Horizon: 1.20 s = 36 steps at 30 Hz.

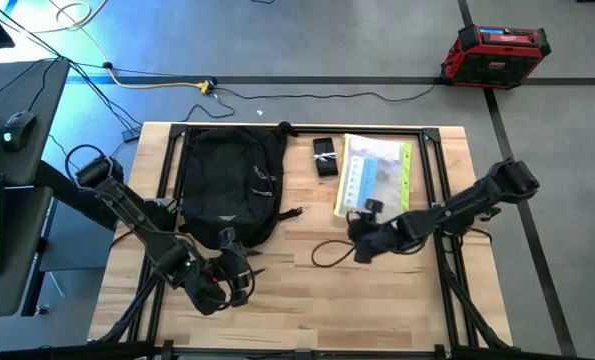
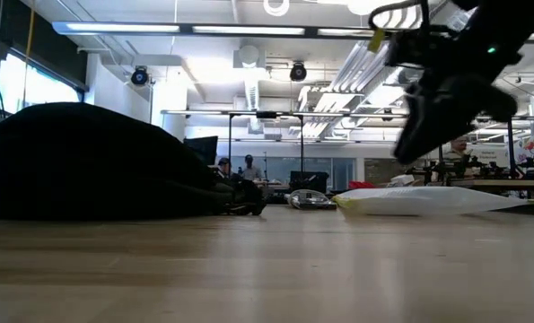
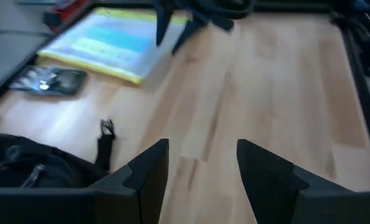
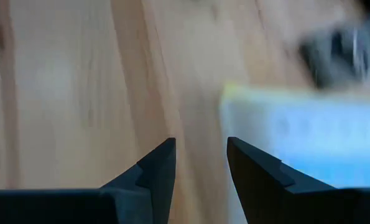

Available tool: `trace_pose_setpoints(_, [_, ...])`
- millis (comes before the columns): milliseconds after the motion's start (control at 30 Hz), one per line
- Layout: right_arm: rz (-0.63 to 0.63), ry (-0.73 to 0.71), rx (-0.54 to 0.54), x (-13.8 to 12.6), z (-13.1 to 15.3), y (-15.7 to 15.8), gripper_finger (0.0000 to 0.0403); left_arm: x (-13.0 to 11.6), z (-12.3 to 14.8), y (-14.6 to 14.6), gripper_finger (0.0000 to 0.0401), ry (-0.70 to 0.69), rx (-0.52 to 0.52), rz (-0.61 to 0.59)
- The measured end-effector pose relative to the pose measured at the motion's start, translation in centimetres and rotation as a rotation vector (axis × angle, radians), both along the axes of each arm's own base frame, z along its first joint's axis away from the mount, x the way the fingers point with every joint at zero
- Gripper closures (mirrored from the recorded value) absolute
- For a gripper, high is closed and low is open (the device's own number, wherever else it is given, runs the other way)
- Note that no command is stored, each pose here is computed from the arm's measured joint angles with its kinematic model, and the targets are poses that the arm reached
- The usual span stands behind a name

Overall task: Unpack backpack
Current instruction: Open the transparent zip bag

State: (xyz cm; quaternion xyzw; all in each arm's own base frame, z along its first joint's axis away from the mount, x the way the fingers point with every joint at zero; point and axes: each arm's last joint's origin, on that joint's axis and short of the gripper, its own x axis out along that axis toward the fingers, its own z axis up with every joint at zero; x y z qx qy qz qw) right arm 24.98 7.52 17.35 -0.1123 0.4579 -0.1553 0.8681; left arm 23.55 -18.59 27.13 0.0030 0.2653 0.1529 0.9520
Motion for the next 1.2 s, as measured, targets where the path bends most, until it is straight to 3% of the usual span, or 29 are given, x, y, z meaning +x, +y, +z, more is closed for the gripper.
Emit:
trace_pose_setpoints(133, [0.011, -0.056, -0.103, 1.1, -0.3, -1.6, 0.0268, 1.0, 0.2, 1.0, 0.0233, -0.048, 0.019, 0.074])
trace_pose_setpoints(200, [-0.017, -0.036, -0.109, 1.4, -0.7, -2.4, 0.0262, 1.9, 0.3, 2.2, 0.0233, -0.021, 0.048, 0.075])
trace_pose_setpoints(367, [0.029, 0.006, -0.082, 2.6, -2.5, -3.1, 0.0221, 4.2, 0.4, 5.9, 0.0233, -0.034, 0.065, 0.216])
trace_pose_setpoints(600, [0.043, 0.099, -0.287, 3.1, -4.4, -3.4, 0.0161, 6.5, -1.0, 8.6, 0.0233, 0.079, 0.007, 0.159])
trace_pose_setpoints(767, [0.005, 0.094, -0.243, 3.2, -4.5, -4.1, 0.0156, 8.4, -3.4, 8.5, 0.0233, 0.09, 0.011, 0.194])
trace_pose_setpoints(1000, [-0.039, 0.12, -0.204, 3.4, -5.5, -5.2, 0.0156, 10.2, -7.1, 8.2, 0.0233, 0.2, -0.02, 0.112])
trace_pose_setpoints(1200, [-0.124, 0.137, -0.178, 3.3, -6.4, -5.6, 0.0178, 10.6, -7.6, 9.4, 0.0233, 0.234, -0.009, 0.137])
